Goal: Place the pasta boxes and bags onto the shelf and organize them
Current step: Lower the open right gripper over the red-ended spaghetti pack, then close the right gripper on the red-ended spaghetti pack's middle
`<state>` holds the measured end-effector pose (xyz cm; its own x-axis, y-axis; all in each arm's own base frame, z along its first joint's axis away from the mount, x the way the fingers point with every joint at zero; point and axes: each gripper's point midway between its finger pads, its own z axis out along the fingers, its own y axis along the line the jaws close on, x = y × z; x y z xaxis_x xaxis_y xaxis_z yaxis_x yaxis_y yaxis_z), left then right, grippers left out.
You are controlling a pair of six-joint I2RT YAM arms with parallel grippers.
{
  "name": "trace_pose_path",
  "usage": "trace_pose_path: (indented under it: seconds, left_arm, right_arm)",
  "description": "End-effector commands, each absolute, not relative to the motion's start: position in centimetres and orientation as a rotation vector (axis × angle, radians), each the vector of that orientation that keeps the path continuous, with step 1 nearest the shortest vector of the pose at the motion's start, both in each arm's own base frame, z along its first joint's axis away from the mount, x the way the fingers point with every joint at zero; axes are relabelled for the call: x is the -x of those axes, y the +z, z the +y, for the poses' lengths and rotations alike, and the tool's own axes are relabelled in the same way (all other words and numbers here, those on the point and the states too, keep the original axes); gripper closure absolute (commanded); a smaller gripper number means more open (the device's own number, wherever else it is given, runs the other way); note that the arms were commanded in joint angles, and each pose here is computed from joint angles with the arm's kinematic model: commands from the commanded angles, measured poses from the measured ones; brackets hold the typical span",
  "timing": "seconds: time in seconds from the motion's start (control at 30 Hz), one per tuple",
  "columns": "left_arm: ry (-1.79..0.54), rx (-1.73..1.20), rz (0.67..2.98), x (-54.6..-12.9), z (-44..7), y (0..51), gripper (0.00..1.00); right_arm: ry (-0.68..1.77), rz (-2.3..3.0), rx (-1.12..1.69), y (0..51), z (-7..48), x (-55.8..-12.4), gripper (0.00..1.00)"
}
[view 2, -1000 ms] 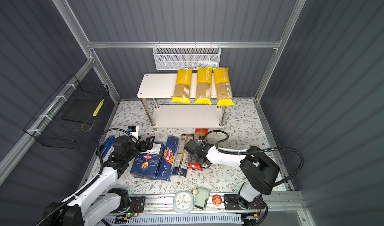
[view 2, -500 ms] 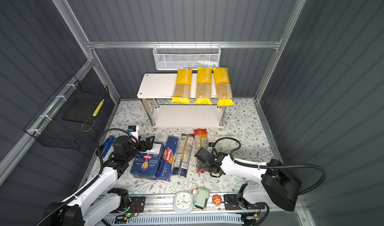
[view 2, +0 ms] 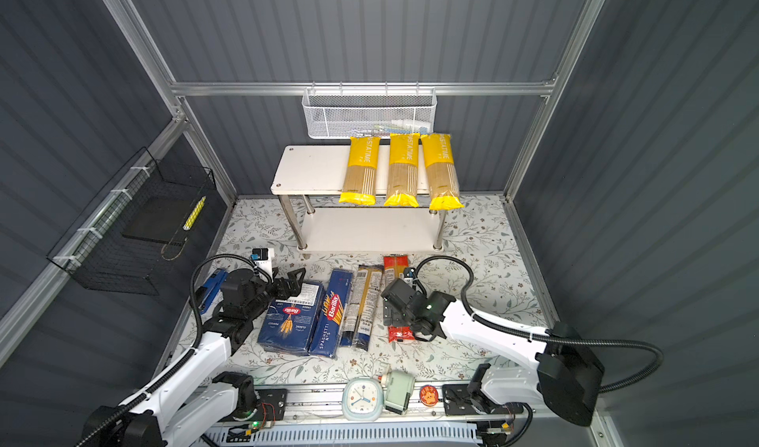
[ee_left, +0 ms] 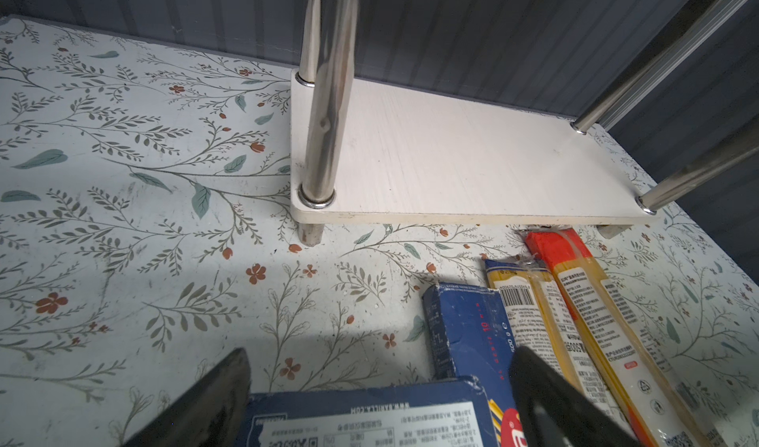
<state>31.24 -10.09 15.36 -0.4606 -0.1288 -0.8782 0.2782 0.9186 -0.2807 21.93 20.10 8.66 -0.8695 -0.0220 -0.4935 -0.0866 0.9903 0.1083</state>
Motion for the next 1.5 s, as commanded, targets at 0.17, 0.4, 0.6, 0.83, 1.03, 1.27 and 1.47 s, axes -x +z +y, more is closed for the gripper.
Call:
trace_pose_path:
  seconds: [0.17, 0.4, 0.6, 0.83, 1.03, 1.27, 1.47]
  left_arm:
    - [-0.522, -0.126, 1.971, -31.2, -10.9, 16.6, 0.01]
    - [-0.496, -0.116, 1.959, -31.0, -10.4, 16.8, 0.01]
    - [-0.496, -0.119, 1.973, -31.2, -10.5, 16.5, 0.01]
    - [-0.494, -0.119, 1.978, -31.3, -10.5, 16.3, 0.01]
    - [-0.493, -0.118, 1.989, -31.4, -10.5, 15.9, 0.01]
    - [-0.501, -0.122, 1.987, -31.4, -10.6, 16.1, 0.01]
    - [-0.483, -0.113, 1.974, -31.2, -10.3, 16.3, 0.01]
  right_arm:
    - [0.064, 2.683, 0.207, 6.3, 21.5, -23.4, 0.01]
    - [0.012, 2.735, 0.221, 4.7, 21.6, -23.9, 0.01]
    - [-0.040, 2.771, 0.202, 3.1, 20.8, -24.0, 0.01]
    - [-0.018, 2.778, 0.155, 2.3, 20.0, -24.6, 0.01]
    - [0.030, 2.793, 0.151, 1.3, 20.4, -25.0, 0.01]
    - [0.067, 2.800, 0.147, 0.8, 21.1, -25.2, 0.01]
    - [0.050, 2.827, 0.147, -0.1, 21.2, -25.1, 0.01]
